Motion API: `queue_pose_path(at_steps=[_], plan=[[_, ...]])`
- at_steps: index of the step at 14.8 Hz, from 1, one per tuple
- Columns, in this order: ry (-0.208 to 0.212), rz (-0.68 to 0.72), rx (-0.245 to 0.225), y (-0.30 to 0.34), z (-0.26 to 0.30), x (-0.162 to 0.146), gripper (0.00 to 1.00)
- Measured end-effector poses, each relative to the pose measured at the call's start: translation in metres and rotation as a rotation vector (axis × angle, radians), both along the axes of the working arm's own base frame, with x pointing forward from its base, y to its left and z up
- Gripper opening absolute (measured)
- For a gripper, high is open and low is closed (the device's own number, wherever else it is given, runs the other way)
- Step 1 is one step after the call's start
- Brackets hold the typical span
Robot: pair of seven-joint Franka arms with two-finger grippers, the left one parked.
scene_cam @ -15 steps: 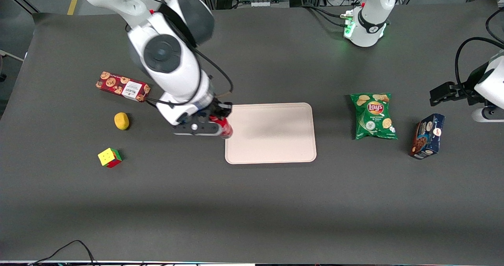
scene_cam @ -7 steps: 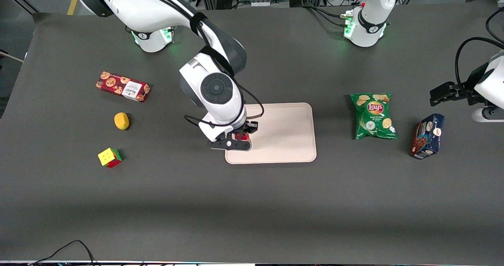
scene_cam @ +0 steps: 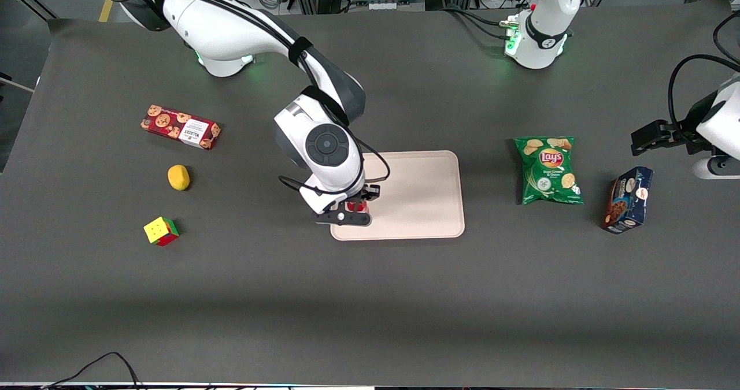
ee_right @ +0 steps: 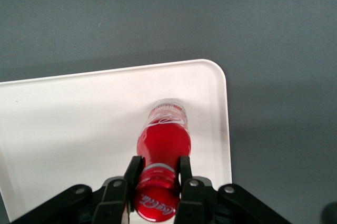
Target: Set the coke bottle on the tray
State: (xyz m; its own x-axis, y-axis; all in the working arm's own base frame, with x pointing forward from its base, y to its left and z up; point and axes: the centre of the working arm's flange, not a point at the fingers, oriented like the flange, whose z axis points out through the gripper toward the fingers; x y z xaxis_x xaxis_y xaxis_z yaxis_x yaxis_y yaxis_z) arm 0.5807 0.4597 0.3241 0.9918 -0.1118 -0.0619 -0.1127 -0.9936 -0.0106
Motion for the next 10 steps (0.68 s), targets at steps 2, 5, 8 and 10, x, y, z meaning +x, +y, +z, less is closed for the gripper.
queue_pose_path(at_steps=[2,5,8,10], plan=[[0.002,0.001,-0.002,0.000,-0.005,-0.002,0.33],[0.004,0.001,-0.003,0.000,-0.008,-0.003,0.34],[-0.005,0.001,0.006,0.000,-0.012,-0.003,0.43],[-0.009,0.001,0.009,0.001,-0.014,-0.003,0.63]])
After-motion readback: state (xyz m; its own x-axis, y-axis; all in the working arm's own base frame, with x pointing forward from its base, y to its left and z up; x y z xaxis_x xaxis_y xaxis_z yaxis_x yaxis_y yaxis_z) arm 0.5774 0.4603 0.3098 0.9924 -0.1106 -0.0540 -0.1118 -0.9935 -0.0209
